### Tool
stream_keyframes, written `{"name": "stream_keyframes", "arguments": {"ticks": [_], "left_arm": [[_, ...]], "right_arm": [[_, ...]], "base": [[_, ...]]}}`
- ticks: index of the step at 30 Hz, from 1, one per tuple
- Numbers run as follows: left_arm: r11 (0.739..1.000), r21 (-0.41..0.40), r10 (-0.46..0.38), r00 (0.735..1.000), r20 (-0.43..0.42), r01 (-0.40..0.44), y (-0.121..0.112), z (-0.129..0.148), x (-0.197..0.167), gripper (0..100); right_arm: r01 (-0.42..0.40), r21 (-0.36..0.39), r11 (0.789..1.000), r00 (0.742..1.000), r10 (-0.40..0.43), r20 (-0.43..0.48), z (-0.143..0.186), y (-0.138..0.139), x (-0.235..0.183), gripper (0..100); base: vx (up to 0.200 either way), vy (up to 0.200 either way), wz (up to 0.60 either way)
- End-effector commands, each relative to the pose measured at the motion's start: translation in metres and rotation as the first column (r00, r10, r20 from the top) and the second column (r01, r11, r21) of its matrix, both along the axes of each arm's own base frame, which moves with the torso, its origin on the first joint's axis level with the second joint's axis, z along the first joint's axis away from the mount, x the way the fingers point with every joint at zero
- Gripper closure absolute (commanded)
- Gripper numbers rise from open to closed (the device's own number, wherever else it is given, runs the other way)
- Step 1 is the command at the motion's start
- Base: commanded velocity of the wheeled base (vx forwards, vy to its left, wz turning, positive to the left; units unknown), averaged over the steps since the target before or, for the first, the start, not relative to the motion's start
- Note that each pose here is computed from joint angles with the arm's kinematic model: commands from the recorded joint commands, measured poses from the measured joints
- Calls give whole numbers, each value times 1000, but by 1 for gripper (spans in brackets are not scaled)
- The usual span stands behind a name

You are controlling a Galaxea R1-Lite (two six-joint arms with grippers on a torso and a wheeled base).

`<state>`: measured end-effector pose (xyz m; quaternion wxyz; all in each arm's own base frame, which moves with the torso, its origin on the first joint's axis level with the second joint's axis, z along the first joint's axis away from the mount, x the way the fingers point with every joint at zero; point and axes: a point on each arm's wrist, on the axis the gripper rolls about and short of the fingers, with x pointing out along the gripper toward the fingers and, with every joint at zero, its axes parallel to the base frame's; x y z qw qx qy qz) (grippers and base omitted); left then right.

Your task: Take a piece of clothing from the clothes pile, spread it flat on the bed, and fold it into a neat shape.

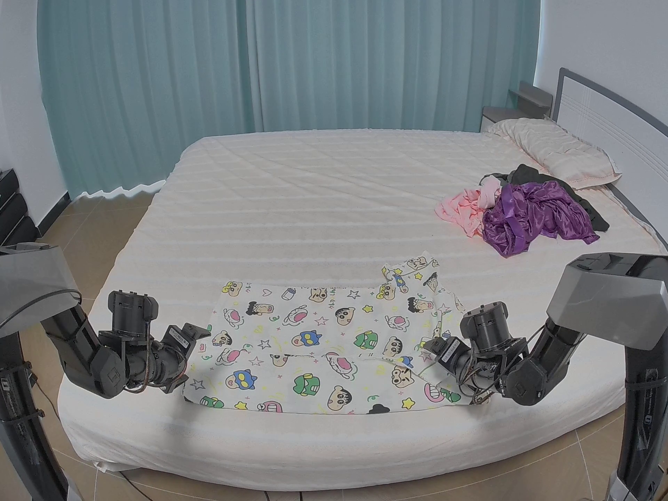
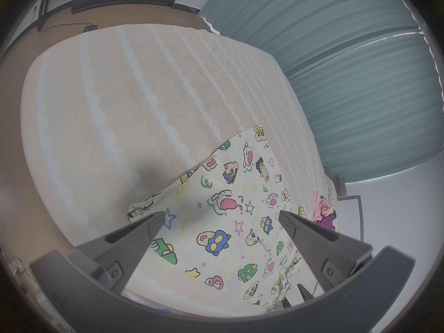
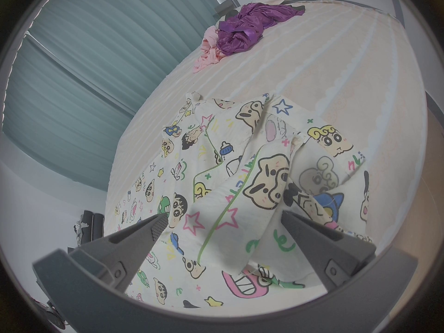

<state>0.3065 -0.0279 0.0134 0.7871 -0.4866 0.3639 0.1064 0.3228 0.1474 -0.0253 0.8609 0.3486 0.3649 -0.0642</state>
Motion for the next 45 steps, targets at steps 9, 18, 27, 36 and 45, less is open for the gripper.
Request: {"name": "stream_keyframes", "arguments": {"ticks": [9,18,27,36,45], "left_arm": [[1000,1,-1,1000,-1,1,0,0,0,0],[1000,2,0,1000,-1,0,0,0,0,0],[1000,2,0,1000,-1,0,0,0,0,0],[1000,2,0,1000,-1,0,0,0,0,0],[1000,2,0,1000,-1,0,0,0,0,0]], "right_arm": [[29,-18,999,1000,-29,6,-15,6,11,0],[89,-17,996,996,-89,19,-11,1,11,100],[118,-30,993,993,-117,22,-10,-2,10,100],[113,-35,993,993,-113,19,-1,-5,0,100],[105,-54,993,994,-104,26,3,-10,-1,0]], "base": [[0,0,0],[0,0,0],[0,0,0],[0,0,0],[0,0,0]]}}
